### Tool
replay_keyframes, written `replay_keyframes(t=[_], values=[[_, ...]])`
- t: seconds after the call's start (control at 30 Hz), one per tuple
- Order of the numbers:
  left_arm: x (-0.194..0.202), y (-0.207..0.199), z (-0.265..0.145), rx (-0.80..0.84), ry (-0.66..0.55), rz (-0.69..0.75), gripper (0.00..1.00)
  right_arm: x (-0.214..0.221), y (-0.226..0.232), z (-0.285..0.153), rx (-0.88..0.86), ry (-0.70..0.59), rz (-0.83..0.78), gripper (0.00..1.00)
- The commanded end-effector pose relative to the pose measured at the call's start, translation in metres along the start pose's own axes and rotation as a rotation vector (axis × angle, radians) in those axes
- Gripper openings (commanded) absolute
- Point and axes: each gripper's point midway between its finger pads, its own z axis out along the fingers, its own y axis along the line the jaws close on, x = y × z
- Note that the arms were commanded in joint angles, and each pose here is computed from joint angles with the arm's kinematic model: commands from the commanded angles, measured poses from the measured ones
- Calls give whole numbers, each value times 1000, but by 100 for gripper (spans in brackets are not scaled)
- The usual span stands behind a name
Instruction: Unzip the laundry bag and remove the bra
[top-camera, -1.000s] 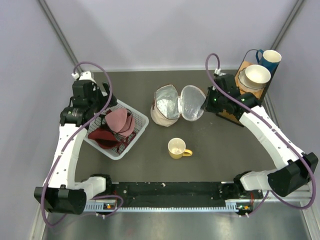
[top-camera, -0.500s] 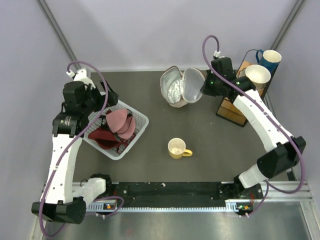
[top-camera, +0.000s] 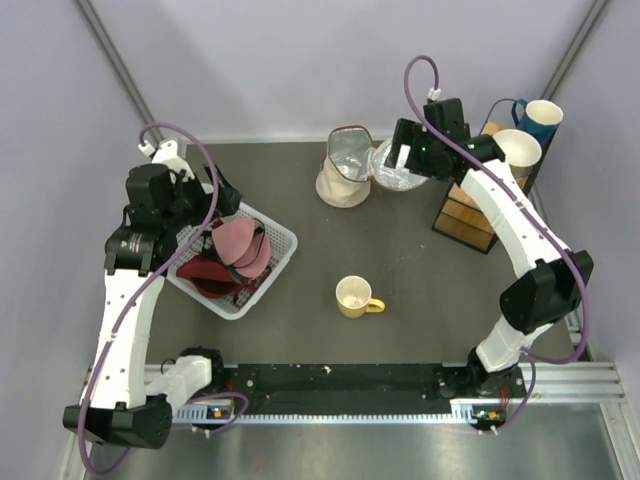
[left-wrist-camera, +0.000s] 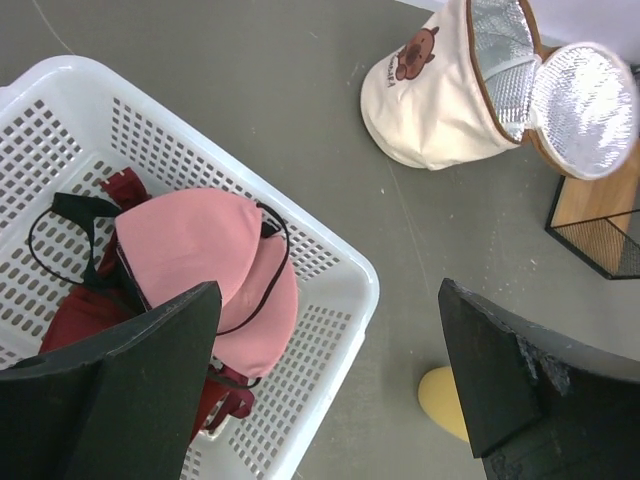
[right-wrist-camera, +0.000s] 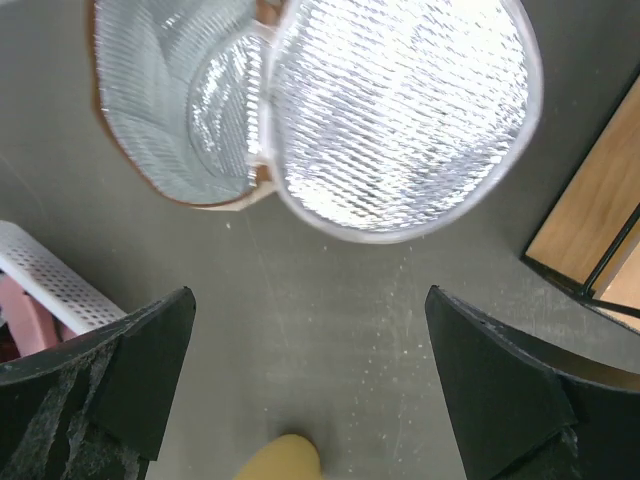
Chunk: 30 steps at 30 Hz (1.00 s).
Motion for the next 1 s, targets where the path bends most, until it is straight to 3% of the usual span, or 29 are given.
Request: replay_keyframes(t=[0.0,0.23,0.47,0.77,0.97], values=[[-6,-12,0,65,-18,1,95,-50,22,-45,-93,-162,-20,99],[-4,-13,-3,70,-17,-8,97,-66,4,-98,-47,-278,-111,99],[9,-6,-8,55,-25,-5,97,-46,-26,-135,10,-326,-161,99],[44,4,-7,56,17,-42,97,8,-63,-142,69,-276,-175,99],[46,-1,-6,85,21,-53,96,12,-70,-146,91,-284,-157,99]])
